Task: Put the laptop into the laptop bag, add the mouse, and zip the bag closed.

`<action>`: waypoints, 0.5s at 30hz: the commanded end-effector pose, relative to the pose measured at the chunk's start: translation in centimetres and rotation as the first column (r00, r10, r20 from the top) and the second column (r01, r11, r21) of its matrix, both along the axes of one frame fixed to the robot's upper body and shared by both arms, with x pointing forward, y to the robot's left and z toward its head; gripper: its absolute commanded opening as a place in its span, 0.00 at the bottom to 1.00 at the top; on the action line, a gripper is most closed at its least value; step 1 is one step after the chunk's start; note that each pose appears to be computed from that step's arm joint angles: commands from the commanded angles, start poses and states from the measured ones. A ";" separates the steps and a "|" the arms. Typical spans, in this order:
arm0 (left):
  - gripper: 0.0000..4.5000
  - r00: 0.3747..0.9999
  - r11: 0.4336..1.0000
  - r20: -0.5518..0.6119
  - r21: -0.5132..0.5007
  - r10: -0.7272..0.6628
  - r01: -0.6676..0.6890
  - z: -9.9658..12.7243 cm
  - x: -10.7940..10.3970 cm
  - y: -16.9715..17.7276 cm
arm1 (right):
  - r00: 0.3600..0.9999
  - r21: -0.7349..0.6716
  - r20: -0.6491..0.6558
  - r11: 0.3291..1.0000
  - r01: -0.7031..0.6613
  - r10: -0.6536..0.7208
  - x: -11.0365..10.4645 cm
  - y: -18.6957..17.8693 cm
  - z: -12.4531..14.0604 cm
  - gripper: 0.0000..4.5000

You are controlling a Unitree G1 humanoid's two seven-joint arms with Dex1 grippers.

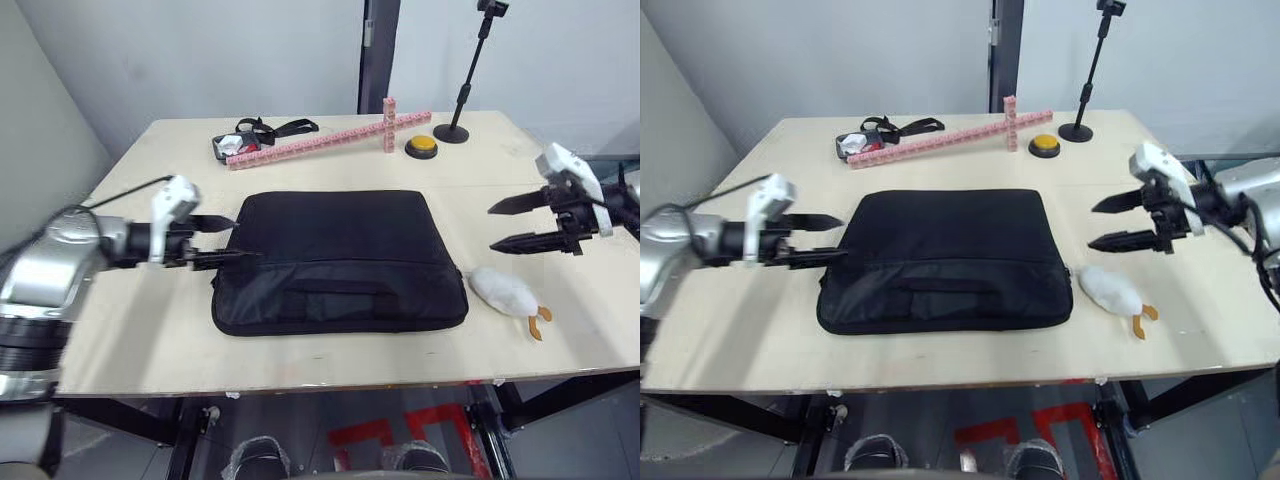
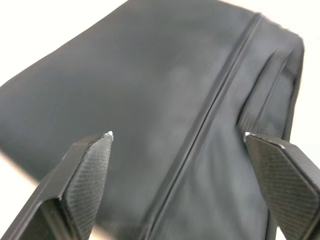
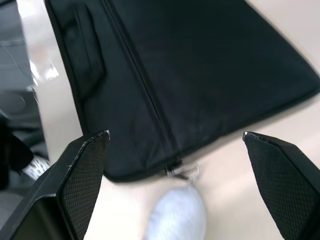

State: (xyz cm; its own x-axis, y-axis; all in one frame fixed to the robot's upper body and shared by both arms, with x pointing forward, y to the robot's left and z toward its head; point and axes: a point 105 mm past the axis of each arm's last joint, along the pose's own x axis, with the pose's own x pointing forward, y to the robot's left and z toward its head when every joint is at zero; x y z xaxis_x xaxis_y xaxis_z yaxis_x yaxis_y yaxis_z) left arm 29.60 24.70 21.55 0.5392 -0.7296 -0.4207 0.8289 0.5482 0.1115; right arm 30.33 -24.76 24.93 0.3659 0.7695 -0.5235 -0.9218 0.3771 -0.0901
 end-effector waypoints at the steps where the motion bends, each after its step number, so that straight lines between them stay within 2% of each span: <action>1: 1.00 0.997 0.995 -0.016 0.066 0.080 -0.078 3.2 -2.4 4.0 | 0.997 -0.003 0.074 0.999 -0.032 0.032 -1.2 -0.4 3.4 1.00; 3: 1.00 0.992 0.986 0.021 0.107 0.127 -0.128 4.4 -2.7 5.5 | 0.994 -0.004 0.104 1.000 -0.022 0.022 -1.3 -0.7 4.4 1.00; 7: 1.00 0.984 0.978 0.051 0.118 0.170 -0.175 6.0 -2.7 6.6 | 0.991 -0.058 0.129 0.998 -0.009 0.017 -1.4 -1.3 4.9 1.00; 11: 1.00 0.983 0.963 0.048 0.195 0.178 -0.184 6.1 -3.1 8.0 | 0.992 -0.069 0.128 0.998 0.009 0.000 -1.5 -2.1 4.9 1.00; 15: 1.00 0.984 0.961 0.044 0.209 0.175 -0.181 5.9 -3.0 8.5 | 0.993 -0.099 0.120 0.995 0.024 -0.012 -1.5 -2.8 4.3 1.00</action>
State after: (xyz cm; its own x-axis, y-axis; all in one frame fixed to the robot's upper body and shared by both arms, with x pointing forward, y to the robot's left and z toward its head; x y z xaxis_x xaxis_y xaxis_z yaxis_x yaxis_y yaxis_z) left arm 26.70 33.03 26.57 0.6552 -0.5269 -0.5413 0.7171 0.6591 0.2265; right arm 29.57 -27.51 28.61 0.4682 0.6966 -0.5436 -0.8808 0.4169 -0.2244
